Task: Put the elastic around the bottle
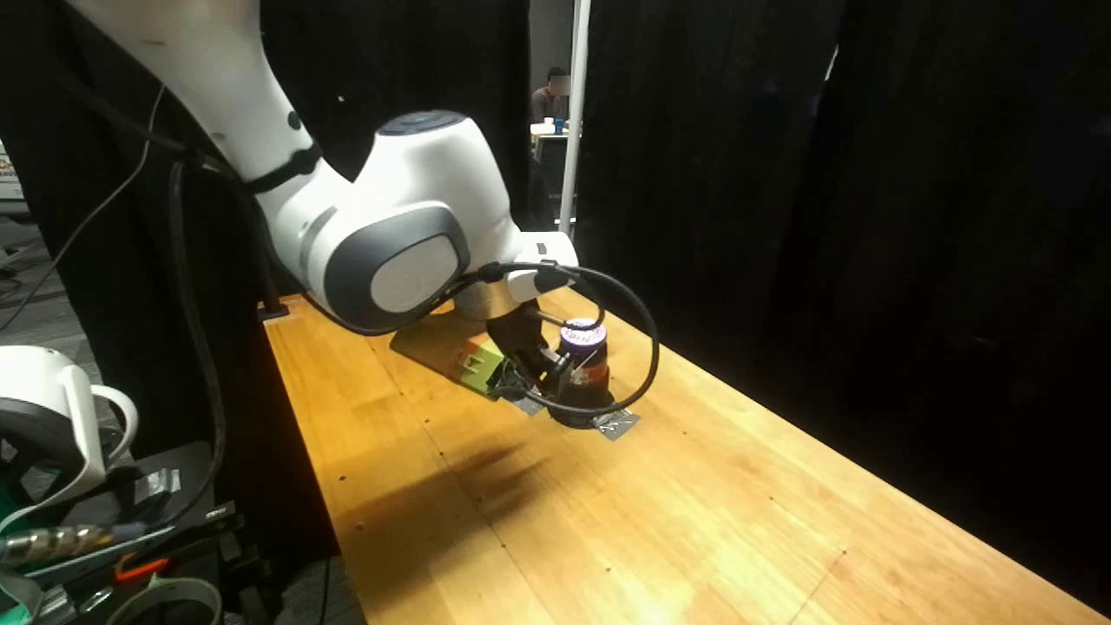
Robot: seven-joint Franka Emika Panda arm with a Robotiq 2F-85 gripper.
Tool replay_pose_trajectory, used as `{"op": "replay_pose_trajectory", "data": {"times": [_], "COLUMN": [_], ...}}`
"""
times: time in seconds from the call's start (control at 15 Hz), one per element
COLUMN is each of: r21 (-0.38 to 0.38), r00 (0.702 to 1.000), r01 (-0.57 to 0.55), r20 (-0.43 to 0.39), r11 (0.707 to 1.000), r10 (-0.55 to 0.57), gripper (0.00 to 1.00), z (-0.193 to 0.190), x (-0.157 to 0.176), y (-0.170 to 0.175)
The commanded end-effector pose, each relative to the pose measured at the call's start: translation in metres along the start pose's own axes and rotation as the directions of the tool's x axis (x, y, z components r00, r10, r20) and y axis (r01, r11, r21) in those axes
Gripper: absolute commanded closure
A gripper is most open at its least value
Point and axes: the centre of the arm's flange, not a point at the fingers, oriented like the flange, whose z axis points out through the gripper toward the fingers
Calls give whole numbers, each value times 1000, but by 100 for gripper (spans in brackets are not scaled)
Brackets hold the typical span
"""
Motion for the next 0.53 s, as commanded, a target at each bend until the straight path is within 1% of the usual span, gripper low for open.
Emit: {"op": "replay_pose_trajectory", "data": {"times": [0.0,0.07,0.13,0.2,0.27,0.4,0.47], "r21": [-8,-14,-26,-32,-29,-38,-48], "r00": [989,979,965,953,940,915,901], "r01": [8,-3,-18,-5,-6,-22,-36], "r20": [-150,-203,-261,-302,-340,-404,-434], "r11": [1000,1000,1000,999,1000,999,998], "r10": [-9,0,10,-5,-4,5,12], "gripper": [85,88,89,92,89,85,87], "z": [-9,-10,-9,-11,-11,-8,-7], "x": [-49,-54,-60,-65,-70,-80,-84], "y": [-8,-11,-15,-17,-19,-24,-26]}}
